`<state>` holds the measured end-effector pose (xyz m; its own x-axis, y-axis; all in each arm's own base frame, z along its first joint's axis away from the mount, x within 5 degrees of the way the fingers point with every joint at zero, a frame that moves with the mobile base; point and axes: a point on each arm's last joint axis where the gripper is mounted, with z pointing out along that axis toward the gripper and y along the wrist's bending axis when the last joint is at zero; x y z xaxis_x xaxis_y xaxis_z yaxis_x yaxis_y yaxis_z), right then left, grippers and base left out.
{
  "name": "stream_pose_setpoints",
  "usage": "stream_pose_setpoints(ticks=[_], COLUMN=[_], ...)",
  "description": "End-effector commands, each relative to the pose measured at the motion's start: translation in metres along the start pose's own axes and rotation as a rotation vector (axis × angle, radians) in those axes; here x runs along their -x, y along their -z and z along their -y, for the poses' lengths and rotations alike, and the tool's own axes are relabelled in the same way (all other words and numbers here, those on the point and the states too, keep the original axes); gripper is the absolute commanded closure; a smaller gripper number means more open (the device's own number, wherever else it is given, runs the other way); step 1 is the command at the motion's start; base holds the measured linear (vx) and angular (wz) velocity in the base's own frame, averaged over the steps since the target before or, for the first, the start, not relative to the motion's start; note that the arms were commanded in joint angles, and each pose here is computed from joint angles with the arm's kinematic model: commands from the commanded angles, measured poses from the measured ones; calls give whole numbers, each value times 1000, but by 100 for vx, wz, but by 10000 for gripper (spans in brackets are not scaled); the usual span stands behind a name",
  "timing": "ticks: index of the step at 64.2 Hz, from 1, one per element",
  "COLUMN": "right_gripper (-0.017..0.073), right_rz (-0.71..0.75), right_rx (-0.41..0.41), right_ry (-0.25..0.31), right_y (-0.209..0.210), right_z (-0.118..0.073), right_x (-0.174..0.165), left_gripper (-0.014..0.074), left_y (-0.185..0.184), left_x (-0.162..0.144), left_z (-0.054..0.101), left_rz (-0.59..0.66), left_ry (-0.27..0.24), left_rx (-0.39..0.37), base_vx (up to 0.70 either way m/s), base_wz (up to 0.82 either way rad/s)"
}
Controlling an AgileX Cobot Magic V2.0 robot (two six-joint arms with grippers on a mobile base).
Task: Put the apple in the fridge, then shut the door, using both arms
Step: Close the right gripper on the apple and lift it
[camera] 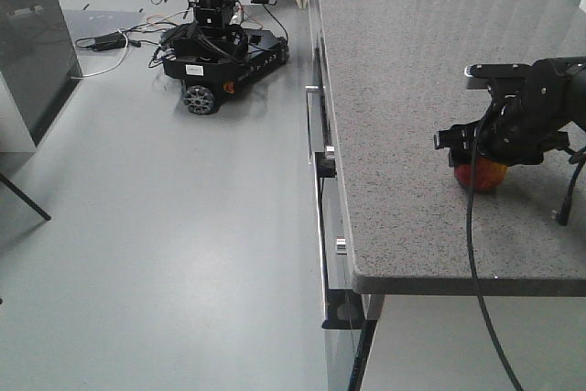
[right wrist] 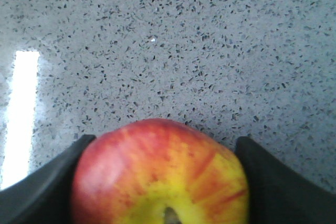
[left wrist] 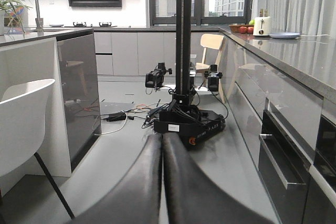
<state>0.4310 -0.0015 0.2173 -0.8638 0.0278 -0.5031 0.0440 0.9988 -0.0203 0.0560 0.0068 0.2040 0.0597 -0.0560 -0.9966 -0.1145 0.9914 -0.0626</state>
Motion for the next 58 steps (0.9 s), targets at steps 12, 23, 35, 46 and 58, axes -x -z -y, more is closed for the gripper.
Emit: stream_pose_setpoints(ticks=[12, 23, 35, 46, 58], right_gripper=[393, 558, 568, 568, 568], right_rz=[197, 326, 512, 667, 765], right_rx=[-3, 1, 16, 20, 23], right_ry=[-1, -7, -22, -29, -33], right_y=[61, 120, 211, 279, 320], right_z=[4, 6, 9, 13, 15], right_x=[26, 31, 24, 7, -10], left_gripper=[598, 598, 598, 598, 598], left_y=[0, 0, 0, 0, 0], left_x=[-2, -2, -2, -2, -2], left_z=[1, 1, 1, 1, 1], left_rz=[51, 51, 51, 51, 51], left_ry=[1, 1, 1, 1, 1], left_rx=[-19, -19, -19, -19, -19], base_vx=[0, 0, 0, 0, 0], base_wz=[0, 0, 0, 0, 0])
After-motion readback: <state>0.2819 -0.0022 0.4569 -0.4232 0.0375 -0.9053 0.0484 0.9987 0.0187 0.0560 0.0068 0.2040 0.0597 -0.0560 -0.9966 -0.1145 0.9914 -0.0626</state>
